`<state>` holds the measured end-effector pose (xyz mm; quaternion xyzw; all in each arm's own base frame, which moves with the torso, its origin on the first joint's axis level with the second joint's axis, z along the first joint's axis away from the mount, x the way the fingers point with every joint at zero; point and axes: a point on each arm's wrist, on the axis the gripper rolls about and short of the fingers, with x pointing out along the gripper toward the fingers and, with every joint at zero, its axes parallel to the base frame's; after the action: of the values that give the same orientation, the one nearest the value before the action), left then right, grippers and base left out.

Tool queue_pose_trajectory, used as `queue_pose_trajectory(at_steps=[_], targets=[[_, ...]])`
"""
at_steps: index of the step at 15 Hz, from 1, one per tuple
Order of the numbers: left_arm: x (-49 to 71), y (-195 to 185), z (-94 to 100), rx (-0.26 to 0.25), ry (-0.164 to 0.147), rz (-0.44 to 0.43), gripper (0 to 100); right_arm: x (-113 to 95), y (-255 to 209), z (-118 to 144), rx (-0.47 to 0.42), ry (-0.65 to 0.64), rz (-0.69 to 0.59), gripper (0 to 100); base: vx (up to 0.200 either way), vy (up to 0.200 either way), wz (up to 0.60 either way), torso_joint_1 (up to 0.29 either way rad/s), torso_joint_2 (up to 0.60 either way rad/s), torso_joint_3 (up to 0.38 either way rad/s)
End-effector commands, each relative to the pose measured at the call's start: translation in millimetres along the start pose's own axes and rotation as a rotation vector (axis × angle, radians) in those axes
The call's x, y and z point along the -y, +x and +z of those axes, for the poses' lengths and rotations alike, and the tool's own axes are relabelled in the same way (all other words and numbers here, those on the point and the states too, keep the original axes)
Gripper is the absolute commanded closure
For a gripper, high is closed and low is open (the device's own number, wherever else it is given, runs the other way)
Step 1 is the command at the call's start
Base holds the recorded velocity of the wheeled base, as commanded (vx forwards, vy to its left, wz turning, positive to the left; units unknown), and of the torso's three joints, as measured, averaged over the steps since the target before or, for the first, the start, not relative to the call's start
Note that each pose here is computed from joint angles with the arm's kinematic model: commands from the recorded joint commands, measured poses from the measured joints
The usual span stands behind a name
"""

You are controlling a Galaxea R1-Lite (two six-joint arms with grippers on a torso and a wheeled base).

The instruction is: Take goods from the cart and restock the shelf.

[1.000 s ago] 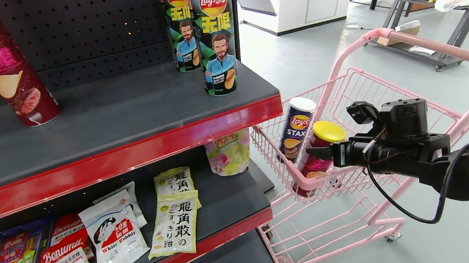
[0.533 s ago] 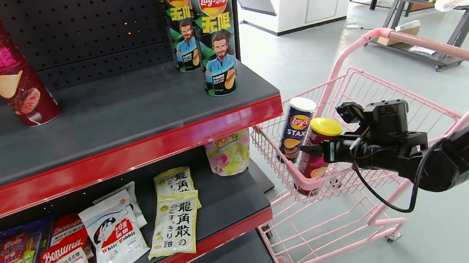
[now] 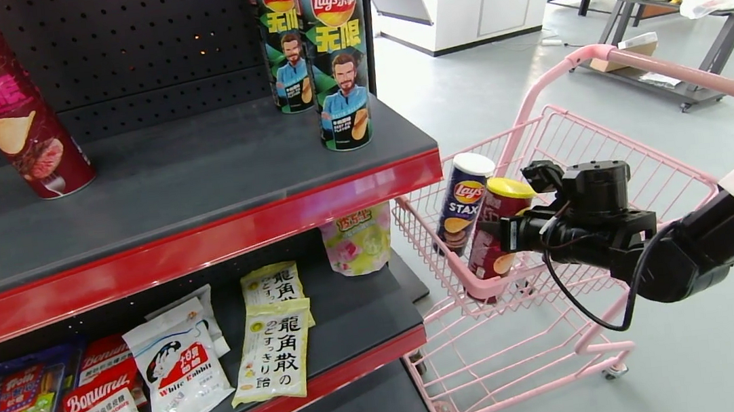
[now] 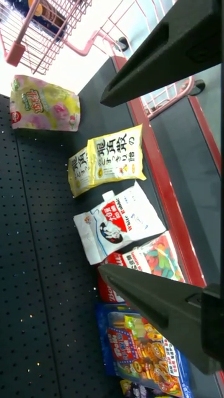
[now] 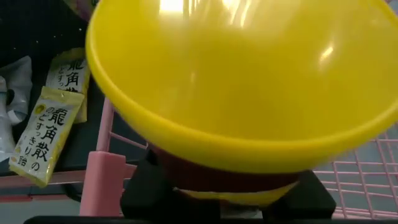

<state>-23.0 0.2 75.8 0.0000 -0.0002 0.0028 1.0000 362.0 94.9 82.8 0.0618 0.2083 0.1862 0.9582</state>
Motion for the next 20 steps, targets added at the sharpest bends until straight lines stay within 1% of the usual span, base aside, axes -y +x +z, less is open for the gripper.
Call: queue_pose_trajectory(at_steps=[1, 3, 4, 7, 8, 11, 13, 14, 15, 16, 17, 18, 19, 20], targets=[[0.0, 0.0, 0.0, 0.000, 0.000, 0.001, 0, 0.6, -5.1, 1.0, -0.002, 0.001, -0.006, 100, 0.000, 0.000, 0.00, 0.000, 0.00, 0.000], [0.0, 0.0, 0.0, 0.000, 0.000, -0.001, 0, -2.9, -24.2, 17.5, 0.054, -0.009, -0.021, 100, 0.000, 0.000, 0.00, 0.000, 0.00, 0.000], [0.0, 0.0, 0.0, 0.000, 0.000, 0.001, 0, -4.1, -40.9, 32.2, 0.104, -0.019, -0.024, 100, 0.000, 0.000, 0.00, 0.000, 0.00, 0.000], [0.0, 0.0, 0.0, 0.000, 0.000, 0.001, 0, -3.6, -69.0, 62.1, 0.219, -0.084, -0.038, 100, 0.000, 0.000, 0.00, 0.000, 0.00, 0.000], [0.0, 0.0, 0.0, 0.000, 0.000, 0.001, 0, -6.3, -78.3, 79.4, 0.284, -0.096, -0.034, 100, 0.000, 0.000, 0.00, 0.000, 0.00, 0.000], [0.0, 0.0, 0.0, 0.000, 0.000, -0.001, 0, -10.9, -101.8, 116.9, 0.418, -0.135, -0.040, 100, 0.000, 0.000, 0.00, 0.000, 0.00, 0.000], [0.0, 0.0, 0.0, 0.000, 0.000, 0.001, 0, -20.2, -129.5, 125.6, 0.424, -0.158, -0.048, 100, 0.000, 0.000, 0.00, 0.000, 0.00, 0.000], [0.0, 0.0, 0.0, 0.000, -0.002, 0.001, 0, -29.4, -157.0, 127.4, 0.400, -0.158, -0.074, 100, 0.000, 0.000, 0.00, 0.000, 0.00, 0.000], [0.0, 0.0, 0.0, 0.000, -0.002, -0.001, 0, -34.8, -172.5, 127.1, 0.385, -0.158, -0.103, 100, 0.000, 0.000, 0.00, 0.000, 0.00, 0.000], [0.0, 0.0, 0.0, 0.000, -0.002, 0.001, 0, -45.0, -202.1, 117.8, 0.331, -0.164, -0.143, 100, 0.000, 0.000, 0.00, 0.000, 0.00, 0.000], [0.0, 0.0, 0.0, 0.000, -0.002, 0.001, 0, -56.1, -226.0, 97.2, 0.275, -0.168, -0.093, 100, 0.000, 0.000, 0.00, 0.000, 0.00, 0.000], [0.0, 0.0, 0.0, 0.000, -0.002, 0.001, 0, -56.7, -234.4, 87.8, 0.267, -0.172, -0.088, 100, 0.000, 0.000, 0.00, 0.000, 0.00, 0.000], [0.0, 0.0, 0.0, 0.000, -0.002, -0.001, 0, -55.7, -252.9, 64.0, 0.250, -0.177, -0.092, 100, 0.000, 0.000, 0.00, 0.000, 0.00, 0.000], [0.0, 0.0, 0.0, 0.000, -0.002, -0.002, 0, -55.2, -264.8, 51.1, 0.250, -0.196, -0.092, 100, 0.000, 0.000, 0.00, 0.000, 0.00, 0.000]])
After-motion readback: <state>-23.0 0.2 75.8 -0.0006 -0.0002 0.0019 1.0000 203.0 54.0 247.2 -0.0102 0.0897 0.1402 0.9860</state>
